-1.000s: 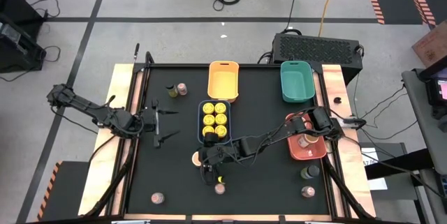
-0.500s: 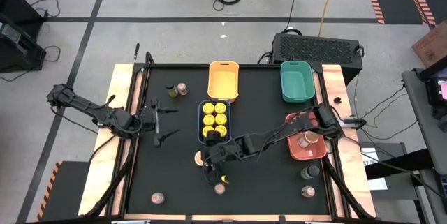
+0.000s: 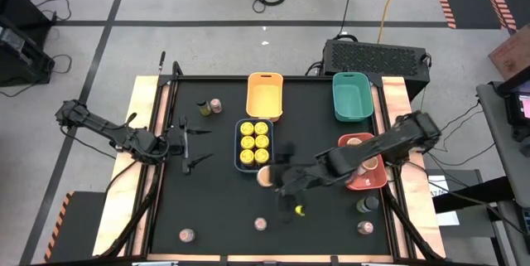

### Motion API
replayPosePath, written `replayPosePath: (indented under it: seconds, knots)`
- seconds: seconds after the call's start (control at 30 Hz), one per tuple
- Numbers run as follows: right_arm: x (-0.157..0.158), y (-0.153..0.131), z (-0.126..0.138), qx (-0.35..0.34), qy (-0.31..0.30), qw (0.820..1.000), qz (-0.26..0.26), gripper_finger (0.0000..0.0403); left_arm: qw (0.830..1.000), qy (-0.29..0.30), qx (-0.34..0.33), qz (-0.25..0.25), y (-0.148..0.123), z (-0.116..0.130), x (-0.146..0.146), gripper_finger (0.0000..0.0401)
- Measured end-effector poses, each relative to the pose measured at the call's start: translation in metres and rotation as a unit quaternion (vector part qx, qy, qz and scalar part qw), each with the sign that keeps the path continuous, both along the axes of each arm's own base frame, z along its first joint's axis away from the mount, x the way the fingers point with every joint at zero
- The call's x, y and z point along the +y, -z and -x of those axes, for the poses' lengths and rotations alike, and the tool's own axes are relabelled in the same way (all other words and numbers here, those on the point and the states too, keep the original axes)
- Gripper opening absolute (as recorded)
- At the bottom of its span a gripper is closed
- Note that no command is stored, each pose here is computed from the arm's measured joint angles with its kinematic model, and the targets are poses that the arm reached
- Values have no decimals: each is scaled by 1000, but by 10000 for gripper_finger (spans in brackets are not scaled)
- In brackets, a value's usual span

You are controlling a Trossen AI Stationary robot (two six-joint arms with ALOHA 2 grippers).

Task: Sort spices by type
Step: Put the gold seasoning bottle into the orange bin

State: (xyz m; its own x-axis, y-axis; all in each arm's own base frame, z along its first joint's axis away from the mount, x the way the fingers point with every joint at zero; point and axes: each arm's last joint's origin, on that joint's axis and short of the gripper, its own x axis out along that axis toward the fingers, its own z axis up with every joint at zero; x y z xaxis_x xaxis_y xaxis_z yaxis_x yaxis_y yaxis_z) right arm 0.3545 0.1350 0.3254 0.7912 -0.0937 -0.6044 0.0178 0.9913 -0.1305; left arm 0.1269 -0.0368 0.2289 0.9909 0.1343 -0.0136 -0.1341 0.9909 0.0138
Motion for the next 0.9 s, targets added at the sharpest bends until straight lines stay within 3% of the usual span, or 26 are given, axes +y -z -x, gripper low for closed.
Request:
replayPosePath:
  seconds: [0.17, 0.37, 0.67, 0.9]
  knots:
    - [-4, -23, 43, 21, 80, 997, 6, 268, 1000, 0, -6, 3, -1, 0, 0, 363]
    - [-2, -27, 83, 56, 167, 984, 17, 268, 999, -3, -45, 16, -7, -9, -3, 363]
    - [15, -11, 128, 117, 268, 956, -8, 269, 999, -40, 5, 4, 8, -28, 3, 363]
    - [23, 27, 160, 138, 362, 922, 0, 269, 1000, -14, -3, 26, 3, -32, 7, 363]
